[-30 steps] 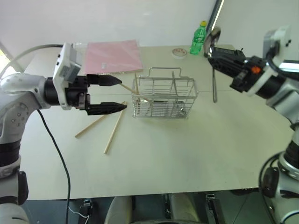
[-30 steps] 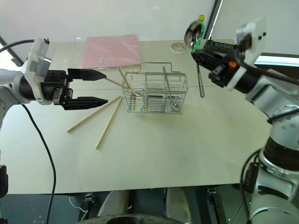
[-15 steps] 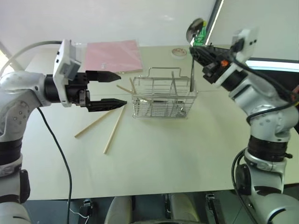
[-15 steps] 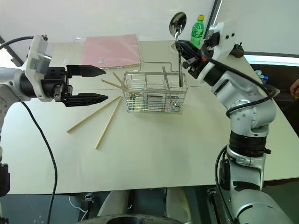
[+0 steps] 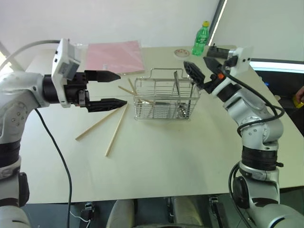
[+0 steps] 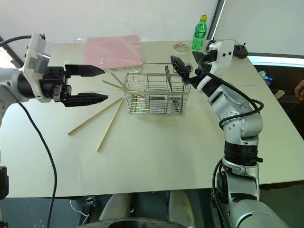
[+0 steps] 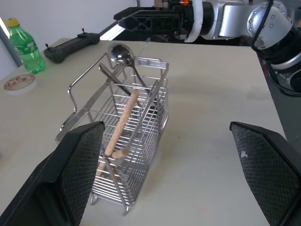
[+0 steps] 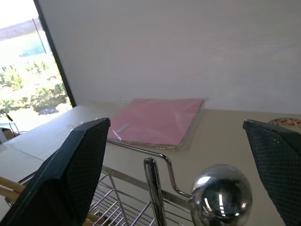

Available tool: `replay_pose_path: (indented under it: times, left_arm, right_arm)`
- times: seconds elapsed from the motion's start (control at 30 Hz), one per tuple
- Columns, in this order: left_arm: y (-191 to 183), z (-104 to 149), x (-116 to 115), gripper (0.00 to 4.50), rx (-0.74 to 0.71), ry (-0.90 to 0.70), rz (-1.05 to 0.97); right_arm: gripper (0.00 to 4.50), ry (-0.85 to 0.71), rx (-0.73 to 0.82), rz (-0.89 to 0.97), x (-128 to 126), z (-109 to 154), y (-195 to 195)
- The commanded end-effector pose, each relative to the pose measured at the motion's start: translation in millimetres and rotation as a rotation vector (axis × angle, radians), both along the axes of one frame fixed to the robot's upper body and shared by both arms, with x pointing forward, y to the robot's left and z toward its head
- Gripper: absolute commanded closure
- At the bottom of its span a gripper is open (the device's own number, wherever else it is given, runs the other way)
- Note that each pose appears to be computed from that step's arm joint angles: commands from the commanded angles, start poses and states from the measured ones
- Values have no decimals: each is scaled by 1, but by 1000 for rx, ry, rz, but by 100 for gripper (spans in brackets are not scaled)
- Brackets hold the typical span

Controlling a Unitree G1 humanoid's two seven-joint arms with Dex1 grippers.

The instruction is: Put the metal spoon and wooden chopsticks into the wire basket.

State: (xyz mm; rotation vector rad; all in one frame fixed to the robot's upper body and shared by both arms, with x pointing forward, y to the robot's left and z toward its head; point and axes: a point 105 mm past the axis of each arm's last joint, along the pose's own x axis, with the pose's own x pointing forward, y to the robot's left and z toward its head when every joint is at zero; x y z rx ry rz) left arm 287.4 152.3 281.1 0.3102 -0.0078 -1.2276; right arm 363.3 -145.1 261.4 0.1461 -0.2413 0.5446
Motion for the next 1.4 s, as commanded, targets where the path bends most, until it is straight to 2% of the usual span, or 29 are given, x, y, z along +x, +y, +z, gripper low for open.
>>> replay_pose_path:
  times: [0.03, 0.13, 0.27, 0.4, 0.47, 0.6, 0.93, 1.07, 1.4]
  left_arm:
    - [4, 15, 2, 0, 9, -65, 13]
    - [13, 22, 9, 0, -1, -70, 41]
    - [31, 33, 20, 0, -19, -76, 105]
    - [58, 17, 37, 0, 84, -60, 180]
    - [64, 10, 42, 0, 108, -47, 190]
    - [72, -8, 54, 0, 195, -20, 196]
    - [79, -65, 101, 0, 407, 87, 216]
    - [65, -99, 126, 0, 457, 126, 307]
    - [30, -134, 145, 0, 600, 99, 340]
  right_arm:
    - [9, -92, -29, -12, -16, 28, -12]
    - [9, -106, -118, 14, -29, 38, -20]
    - [9, -101, -284, 114, -60, 46, -29]
    - [9, -5, -500, 277, -108, 26, -36]
    - [9, 31, -550, 349, -124, 17, -32]
    - [9, 80, -536, 415, -142, 3, -23]
    - [9, 101, -465, 336, -153, -19, -13]
    - [9, 101, -436, 287, -158, -21, -10]
    - [9, 121, -389, 200, -171, -22, -11]
